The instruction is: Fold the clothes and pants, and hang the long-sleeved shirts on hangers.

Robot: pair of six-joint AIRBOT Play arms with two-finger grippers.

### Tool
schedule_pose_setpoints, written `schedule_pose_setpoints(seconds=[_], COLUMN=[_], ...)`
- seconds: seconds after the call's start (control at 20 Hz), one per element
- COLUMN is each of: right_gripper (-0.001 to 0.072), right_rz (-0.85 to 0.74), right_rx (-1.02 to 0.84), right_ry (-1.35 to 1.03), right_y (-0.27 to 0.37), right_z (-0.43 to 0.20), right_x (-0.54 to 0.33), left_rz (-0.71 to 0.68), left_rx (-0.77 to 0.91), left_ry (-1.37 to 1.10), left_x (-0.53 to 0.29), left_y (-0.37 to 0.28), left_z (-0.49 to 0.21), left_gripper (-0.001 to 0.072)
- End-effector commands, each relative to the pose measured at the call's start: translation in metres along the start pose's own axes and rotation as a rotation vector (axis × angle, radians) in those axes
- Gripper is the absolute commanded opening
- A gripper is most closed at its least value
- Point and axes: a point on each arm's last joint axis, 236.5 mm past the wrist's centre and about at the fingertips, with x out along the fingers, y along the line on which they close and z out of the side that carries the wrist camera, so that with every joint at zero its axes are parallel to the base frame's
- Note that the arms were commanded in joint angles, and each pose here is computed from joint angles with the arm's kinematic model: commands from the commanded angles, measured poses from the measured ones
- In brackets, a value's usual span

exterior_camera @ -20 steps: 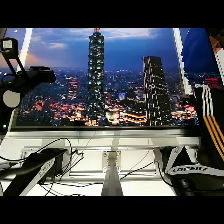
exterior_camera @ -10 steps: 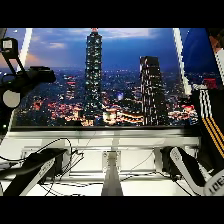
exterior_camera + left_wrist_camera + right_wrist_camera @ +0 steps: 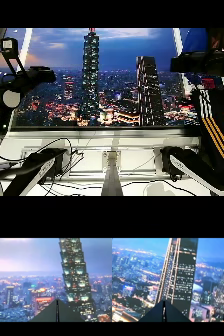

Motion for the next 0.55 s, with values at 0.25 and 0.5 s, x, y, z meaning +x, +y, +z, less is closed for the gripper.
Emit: schedule_pose_setpoints(seconds=[0.25,0.5], right_gripper=[0.0018,0.0018], right_rz=[0.036,0.036], right_rx=[-0.048,-0.048], right_ry=[-0.025,-0.025], right_y=[0.0205,0.0205], right_z=[0.0056,0.0056], right_x=[0.0001,0.0001], left_rz=[0.001,0.001], left_rx=[0.0,0.0], left_ry=[-0.002,-0.002], left_x=[-0.0004,-0.0004], left_y=[0.0002,0.0002], left_z=[0.0006,0.0006], left_gripper=[0.0003,0.0003])
